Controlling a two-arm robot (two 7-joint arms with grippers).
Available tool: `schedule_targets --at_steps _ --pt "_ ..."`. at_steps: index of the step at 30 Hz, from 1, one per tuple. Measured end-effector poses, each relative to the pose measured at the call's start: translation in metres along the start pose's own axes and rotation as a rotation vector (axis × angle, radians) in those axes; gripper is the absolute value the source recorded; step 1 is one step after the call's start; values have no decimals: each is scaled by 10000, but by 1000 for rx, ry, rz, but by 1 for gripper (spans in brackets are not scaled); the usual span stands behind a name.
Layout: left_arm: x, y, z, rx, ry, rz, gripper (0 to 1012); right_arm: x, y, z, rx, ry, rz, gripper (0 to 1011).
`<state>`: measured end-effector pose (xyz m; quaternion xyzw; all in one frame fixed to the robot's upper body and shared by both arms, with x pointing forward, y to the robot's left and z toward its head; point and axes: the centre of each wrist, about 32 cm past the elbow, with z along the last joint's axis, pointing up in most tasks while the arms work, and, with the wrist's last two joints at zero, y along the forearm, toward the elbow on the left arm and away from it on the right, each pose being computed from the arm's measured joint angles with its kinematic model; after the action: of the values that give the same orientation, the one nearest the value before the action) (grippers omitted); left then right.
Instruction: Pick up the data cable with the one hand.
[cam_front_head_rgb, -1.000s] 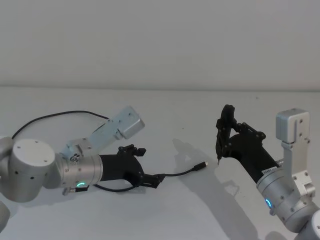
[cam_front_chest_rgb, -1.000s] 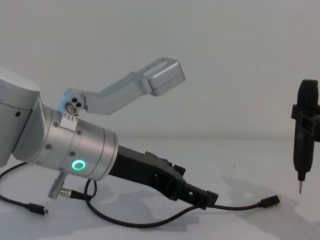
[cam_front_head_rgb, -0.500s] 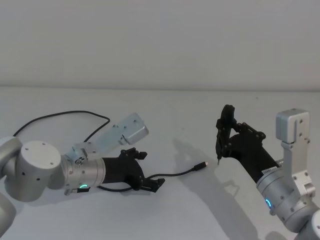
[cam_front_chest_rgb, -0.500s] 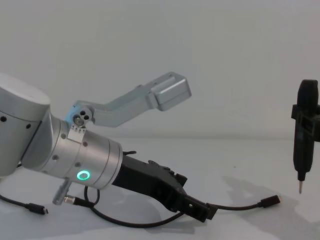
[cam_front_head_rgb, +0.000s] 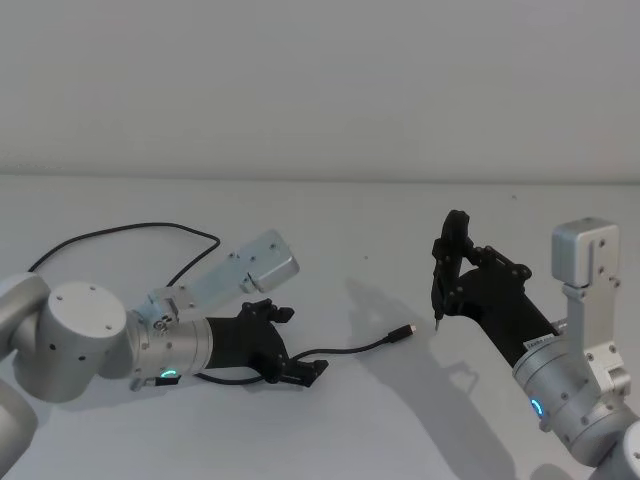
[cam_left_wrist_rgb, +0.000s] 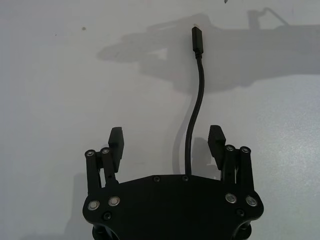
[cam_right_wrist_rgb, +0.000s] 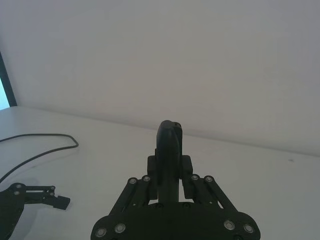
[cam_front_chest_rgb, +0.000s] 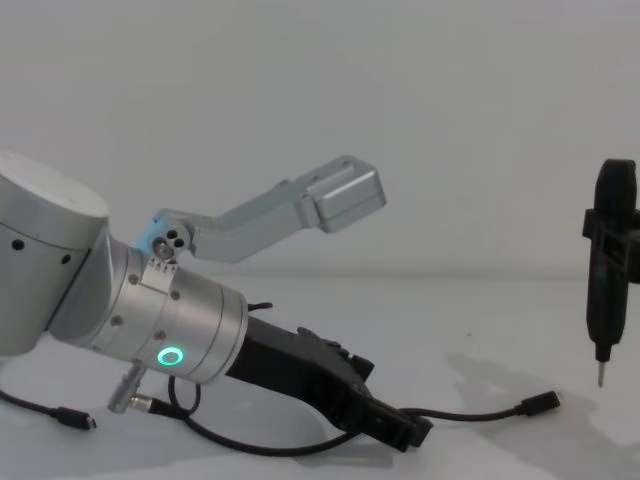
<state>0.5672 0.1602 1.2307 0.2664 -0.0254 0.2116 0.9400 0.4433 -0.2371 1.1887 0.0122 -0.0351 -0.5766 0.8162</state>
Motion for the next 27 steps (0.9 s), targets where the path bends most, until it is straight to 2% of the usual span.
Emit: schedule_targets --at_steps 5,10,17,21,23,27 --pt "4 -8 -2 3 -1 -1 913 0 0 0 0 0 0 274" --pt "6 -12 -2 5 -1 -1 781 0 0 0 0 0 0 274" --pt "8 -17 -4 7 -2 -1 571 0 0 0 0 0 0 274" --pt "8 -19 -5 8 -2 -2 403 0 0 0 0 0 0 275" --pt "9 -19 -5 8 -2 -2 370 0 0 0 0 0 0 275" --pt "10 -20 -4 8 -2 -2 209 0 0 0 0 0 0 274"
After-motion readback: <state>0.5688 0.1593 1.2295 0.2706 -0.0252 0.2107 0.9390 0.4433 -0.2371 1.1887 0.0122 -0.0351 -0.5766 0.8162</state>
